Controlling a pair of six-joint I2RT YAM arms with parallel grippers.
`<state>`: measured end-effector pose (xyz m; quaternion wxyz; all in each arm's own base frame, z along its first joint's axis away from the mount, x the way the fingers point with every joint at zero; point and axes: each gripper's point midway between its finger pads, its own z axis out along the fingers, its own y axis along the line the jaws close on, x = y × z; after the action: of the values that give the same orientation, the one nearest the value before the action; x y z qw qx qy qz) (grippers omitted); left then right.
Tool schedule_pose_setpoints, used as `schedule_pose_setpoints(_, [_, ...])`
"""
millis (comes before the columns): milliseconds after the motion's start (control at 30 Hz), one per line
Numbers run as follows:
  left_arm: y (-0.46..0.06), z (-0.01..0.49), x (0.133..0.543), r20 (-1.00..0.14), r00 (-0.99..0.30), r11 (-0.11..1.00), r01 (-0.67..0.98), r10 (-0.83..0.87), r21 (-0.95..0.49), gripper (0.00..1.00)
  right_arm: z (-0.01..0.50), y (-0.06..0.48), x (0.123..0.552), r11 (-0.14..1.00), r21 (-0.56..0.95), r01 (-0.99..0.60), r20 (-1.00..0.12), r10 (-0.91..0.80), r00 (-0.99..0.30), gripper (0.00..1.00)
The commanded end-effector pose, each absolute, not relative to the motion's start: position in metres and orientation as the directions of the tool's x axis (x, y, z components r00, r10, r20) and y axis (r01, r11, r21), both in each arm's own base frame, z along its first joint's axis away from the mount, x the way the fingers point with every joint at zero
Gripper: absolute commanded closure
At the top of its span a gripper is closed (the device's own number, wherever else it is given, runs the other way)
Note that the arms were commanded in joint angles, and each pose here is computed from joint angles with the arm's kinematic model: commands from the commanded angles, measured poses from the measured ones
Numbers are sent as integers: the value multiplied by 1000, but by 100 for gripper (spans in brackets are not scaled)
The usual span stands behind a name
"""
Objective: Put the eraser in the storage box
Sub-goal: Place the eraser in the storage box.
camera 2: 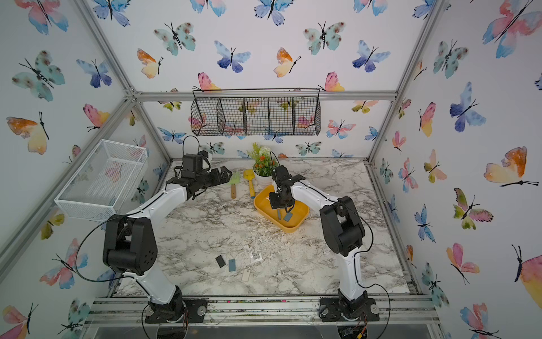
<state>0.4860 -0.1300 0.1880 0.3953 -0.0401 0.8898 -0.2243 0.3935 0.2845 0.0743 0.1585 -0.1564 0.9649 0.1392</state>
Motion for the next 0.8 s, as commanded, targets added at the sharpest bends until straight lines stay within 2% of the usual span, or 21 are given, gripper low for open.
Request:
schedule_pose_setpoints(0, [-130,195,489,-696,-677,895,124,-239,-428,2,62,282,387,910,225,-348,-311,-271,-911,52])
schedule_pose_setpoints(767, [-131,197,489,-696,-678,892,133,-236,-433,2,24,282,374,928,220,-300,-228,-250,-941,43])
